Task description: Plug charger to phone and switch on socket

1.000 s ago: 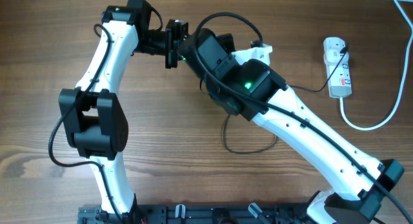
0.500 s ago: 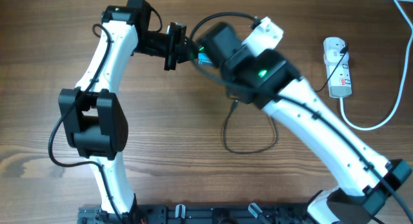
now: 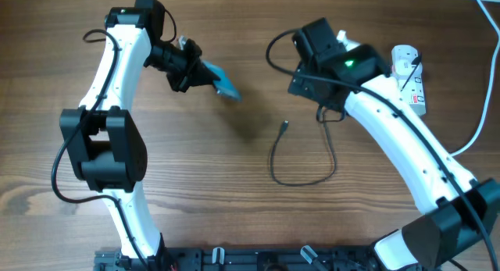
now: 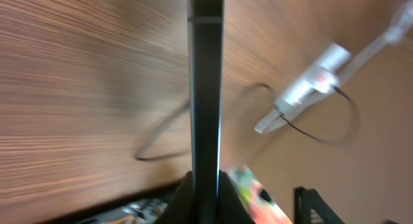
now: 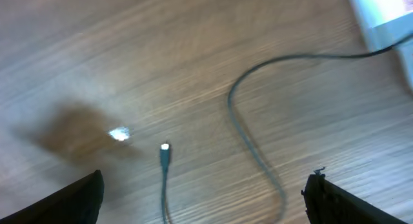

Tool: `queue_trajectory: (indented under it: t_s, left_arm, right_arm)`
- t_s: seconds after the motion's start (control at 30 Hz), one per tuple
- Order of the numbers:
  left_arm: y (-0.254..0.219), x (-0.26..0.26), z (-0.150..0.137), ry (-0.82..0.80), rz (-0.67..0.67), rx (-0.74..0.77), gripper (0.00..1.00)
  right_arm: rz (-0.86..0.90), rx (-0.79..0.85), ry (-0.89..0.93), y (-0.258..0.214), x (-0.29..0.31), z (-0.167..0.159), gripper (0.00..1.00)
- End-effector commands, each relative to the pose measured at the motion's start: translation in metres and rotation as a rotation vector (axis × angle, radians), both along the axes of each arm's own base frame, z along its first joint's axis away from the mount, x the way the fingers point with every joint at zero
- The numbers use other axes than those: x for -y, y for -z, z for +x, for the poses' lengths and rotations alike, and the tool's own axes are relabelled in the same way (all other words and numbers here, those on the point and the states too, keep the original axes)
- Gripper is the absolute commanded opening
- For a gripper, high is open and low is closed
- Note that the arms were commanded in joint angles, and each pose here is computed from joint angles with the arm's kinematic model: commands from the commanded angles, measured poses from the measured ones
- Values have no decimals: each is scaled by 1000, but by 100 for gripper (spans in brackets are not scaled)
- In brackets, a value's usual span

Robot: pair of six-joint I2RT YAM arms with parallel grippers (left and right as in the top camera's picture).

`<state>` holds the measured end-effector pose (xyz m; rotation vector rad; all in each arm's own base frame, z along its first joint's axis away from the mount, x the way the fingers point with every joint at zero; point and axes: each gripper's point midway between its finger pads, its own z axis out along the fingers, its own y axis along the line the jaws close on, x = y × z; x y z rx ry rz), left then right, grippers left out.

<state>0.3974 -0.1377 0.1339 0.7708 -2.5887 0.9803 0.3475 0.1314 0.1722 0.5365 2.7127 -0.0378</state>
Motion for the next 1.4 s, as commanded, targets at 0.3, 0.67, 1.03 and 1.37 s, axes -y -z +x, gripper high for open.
queue_trajectory:
  t_s: [0.3,0.67,1.03,1.37]
  left_arm:
    - [23,-66,1,27,447,56,4]
    - [23,-61,-1,40,447,59,4]
    - [24,-54,-2,69,475,69,4]
    - [24,-54,-2,68,476,68,4]
  right_arm:
    - [216,-107,-84,75,-42,-16,100]
    - [202,-128,-141,98,-57,-27,90]
    - [160,-233,-140,147,-62,-31,86]
    - [168,-289,-132,174,-71,-37,65]
